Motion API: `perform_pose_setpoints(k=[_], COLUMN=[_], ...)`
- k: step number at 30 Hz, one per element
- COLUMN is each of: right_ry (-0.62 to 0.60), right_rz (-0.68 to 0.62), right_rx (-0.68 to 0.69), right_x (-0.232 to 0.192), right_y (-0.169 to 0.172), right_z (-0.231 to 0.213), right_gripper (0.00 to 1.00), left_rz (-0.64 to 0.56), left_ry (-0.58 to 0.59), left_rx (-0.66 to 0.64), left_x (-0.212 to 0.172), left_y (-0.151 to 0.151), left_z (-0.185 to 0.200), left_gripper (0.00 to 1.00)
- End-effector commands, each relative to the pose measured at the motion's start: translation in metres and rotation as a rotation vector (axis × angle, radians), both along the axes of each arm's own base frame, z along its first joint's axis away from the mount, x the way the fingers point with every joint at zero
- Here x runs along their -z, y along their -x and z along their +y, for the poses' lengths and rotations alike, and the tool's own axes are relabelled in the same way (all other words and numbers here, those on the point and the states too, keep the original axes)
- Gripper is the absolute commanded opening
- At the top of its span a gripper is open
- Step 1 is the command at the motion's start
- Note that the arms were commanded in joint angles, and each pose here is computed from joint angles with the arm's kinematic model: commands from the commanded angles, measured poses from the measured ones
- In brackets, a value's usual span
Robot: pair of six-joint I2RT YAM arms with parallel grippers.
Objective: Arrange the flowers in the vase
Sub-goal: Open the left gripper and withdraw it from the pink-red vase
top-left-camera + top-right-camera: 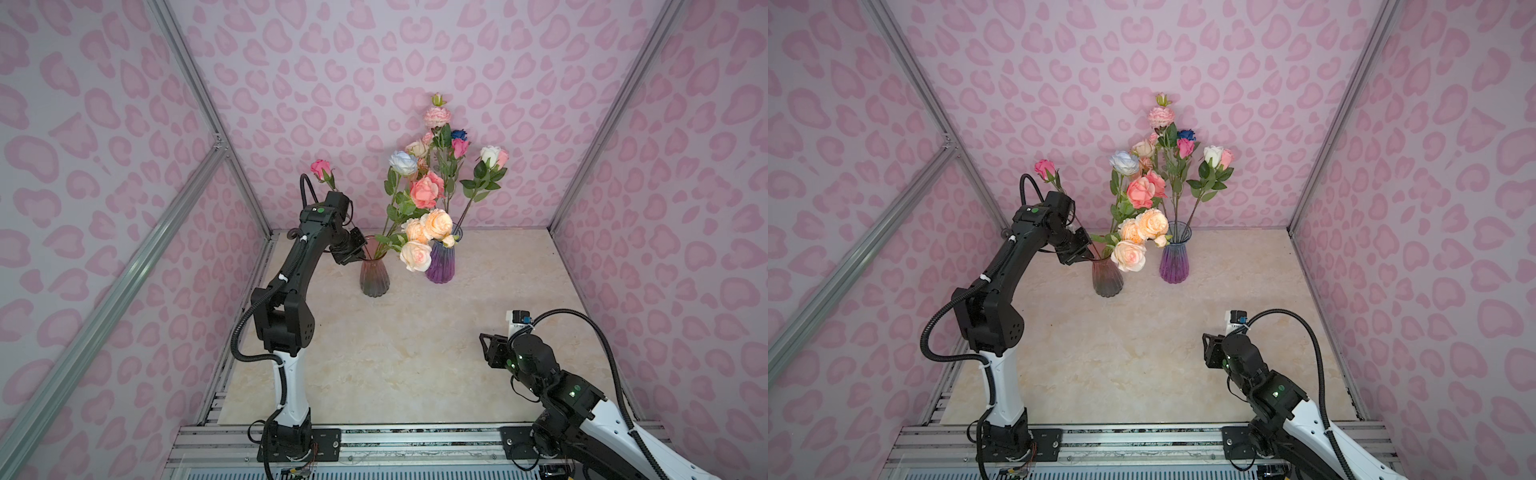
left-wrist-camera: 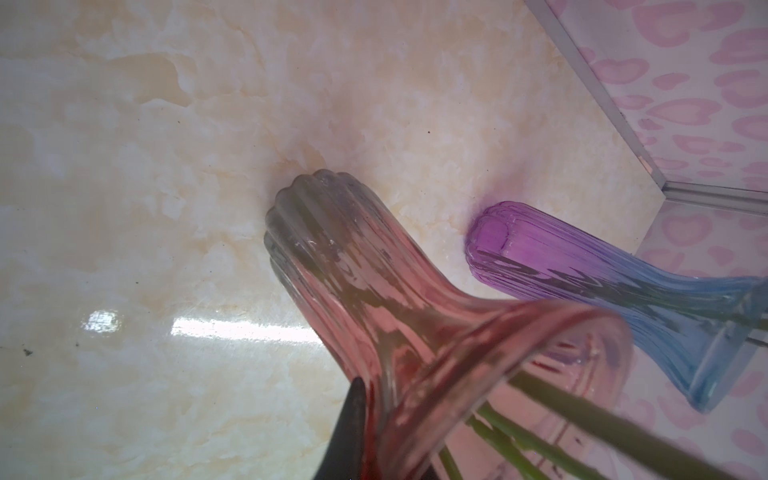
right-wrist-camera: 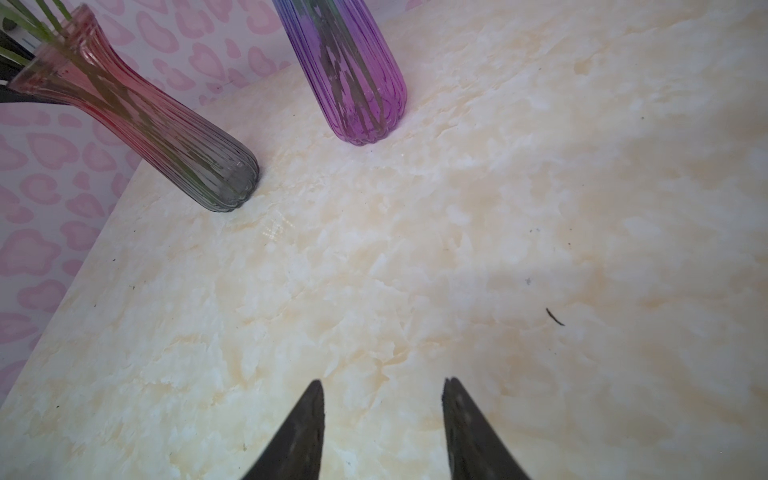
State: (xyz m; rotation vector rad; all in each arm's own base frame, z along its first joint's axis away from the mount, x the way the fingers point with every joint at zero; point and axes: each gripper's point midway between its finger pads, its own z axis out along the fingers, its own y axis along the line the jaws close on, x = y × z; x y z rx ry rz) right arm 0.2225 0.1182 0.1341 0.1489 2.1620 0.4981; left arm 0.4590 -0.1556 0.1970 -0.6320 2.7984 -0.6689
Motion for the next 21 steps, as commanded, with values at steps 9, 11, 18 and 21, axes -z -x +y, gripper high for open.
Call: perform_pose_setpoints(k=[9, 11, 18, 21], right_ry=[0.009, 0.009, 0.014, 0.013], right_rz=[-0.003, 0.000, 0.001, 0.002], right_rx=[0.015, 0.016, 0.012, 0.013], right_x=[-0.001, -0.001, -0.002, -0.003], right_y=[-0.001, -0.001, -0.004, -0.005], right_z=[-0.004, -0.003, -0.001, -0.001], right_gripper=[0.48, 0.48, 0.49, 0.50], left_rz=[-0.024, -0.035, -0.086, -0.102], left_ry=[0.043, 0.042, 0.020, 0.016], left_rx=[0.051, 0.055, 0.073, 0.083], left_x=[-0.002, -0.005, -0.026, -0.033], left_y=[-0.006, -0.006, 0.001, 0.005], left_z=[-0.008, -0.007, -0.002, -0.001], left_gripper=[0.30, 0.31, 0.45, 0.49])
